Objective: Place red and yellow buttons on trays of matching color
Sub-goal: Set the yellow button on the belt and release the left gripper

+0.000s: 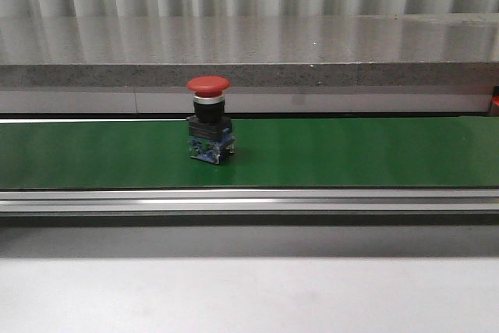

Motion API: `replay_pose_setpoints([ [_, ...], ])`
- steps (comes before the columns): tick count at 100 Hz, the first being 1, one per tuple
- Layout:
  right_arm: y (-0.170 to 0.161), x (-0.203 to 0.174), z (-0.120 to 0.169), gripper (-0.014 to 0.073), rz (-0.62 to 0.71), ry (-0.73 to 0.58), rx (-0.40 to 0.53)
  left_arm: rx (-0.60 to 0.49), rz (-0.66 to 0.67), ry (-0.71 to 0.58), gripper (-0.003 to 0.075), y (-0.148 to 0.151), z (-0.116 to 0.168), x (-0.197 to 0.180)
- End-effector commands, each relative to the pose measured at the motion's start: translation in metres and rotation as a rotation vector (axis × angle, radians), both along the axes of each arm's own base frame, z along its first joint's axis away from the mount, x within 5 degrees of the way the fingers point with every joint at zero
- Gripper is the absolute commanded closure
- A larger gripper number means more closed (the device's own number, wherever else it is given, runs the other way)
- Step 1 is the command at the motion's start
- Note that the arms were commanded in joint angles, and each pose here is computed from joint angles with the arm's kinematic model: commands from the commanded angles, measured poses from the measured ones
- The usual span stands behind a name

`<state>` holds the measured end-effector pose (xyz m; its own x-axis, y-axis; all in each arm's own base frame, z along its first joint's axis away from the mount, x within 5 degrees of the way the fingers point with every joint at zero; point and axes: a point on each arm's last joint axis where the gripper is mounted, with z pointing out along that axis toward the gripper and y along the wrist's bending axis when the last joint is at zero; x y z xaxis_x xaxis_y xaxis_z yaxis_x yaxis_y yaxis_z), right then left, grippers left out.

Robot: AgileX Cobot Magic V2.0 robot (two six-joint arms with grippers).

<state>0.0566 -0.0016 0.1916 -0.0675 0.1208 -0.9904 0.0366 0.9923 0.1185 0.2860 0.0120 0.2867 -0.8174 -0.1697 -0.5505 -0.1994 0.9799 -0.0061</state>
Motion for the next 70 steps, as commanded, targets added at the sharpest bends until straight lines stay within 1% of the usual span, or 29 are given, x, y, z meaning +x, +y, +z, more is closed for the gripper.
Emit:
replay_pose_setpoints([
  [1, 0.0, -0.001, 0.008, 0.0662, 0.0, -0.098, -0.011, -0.007, -0.02, -0.074, 0.074, -0.005, 0.012, 0.012],
  [13, 0.0, -0.001, 0.008, 0.0662, 0.0, -0.098, -0.011, -0.019, -0.019, -0.024, 0.074, -0.006, -0.003, 0.023],
  [32, 0.0, -0.001, 0.008, 0.0662, 0.0, -0.098, -0.011, -0.036, -0.012, 0.031, 0.0737, -0.007, -0.02, 0.031],
  [35, 0.0, -0.001, 0.008, 0.0662, 0.0, -0.098, -0.011, -0.038, -0.011, 0.036, 0.0731, -0.007, -0.021, 0.032],
  [39, 0.0, -0.001, 0.008, 0.0662, 0.0, -0.098, -0.011, -0.04, -0.01, 0.041, 0.0703, -0.008, -0.023, 0.032],
  [42, 0.0, -0.001, 0.008, 0.0662, 0.0, -0.098, -0.011, -0.045, -0.009, 0.042, 0.0671, -0.008, -0.023, 0.032],
  [49, 0.0, -0.001, 0.008, 0.0662, 0.0, -0.098, -0.011, -0.046, -0.009, 0.042, 0.0546, -0.008, -0.023, 0.032],
  [53, 0.0, -0.001, 0.008, 0.0662, 0.0, -0.098, -0.011, -0.046, -0.009, 0.042, 0.0444, -0.008, -0.023, 0.032],
  [54, 0.0, -0.001, 0.008, 0.0662, 0.0, -0.098, -0.011, -0.046, -0.009, 0.042, 0.0407, -0.008, -0.023, 0.032],
  [56, 0.0, -0.001, 0.008, 0.0662, 0.0, -0.098, -0.011, -0.046, -0.01, 0.042, 0.037, -0.008, -0.023, 0.032],
  [57, 0.0, -0.001, 0.008, 0.0662, 0.0, -0.098, -0.011, -0.046, -0.01, 0.042, 0.0332, -0.008, -0.023, 0.032],
  [58, 0.0, -0.001, 0.008, 0.0662, 0.0, -0.098, -0.011, -0.045, -0.012, 0.042, 0.0314, -0.008, -0.023, 0.032],
  [61, 0.0, -0.001, 0.008, 0.0662, 0.0, -0.098, -0.011, -0.042, -0.016, 0.042, 0.0227, -0.008, -0.023, 0.032],
  [66, 0.0, -0.001, 0.008, 0.0662, 0.0, -0.098, -0.011, -0.035, -0.031, 0.044, 0.0134, -0.009, -0.023, 0.032],
  [70, 0.0, -0.001, 0.008, 0.0662, 0.0, -0.098, -0.011, -0.031, -0.038, 0.042, 0.0089, -0.009, -0.022, 0.032],
])
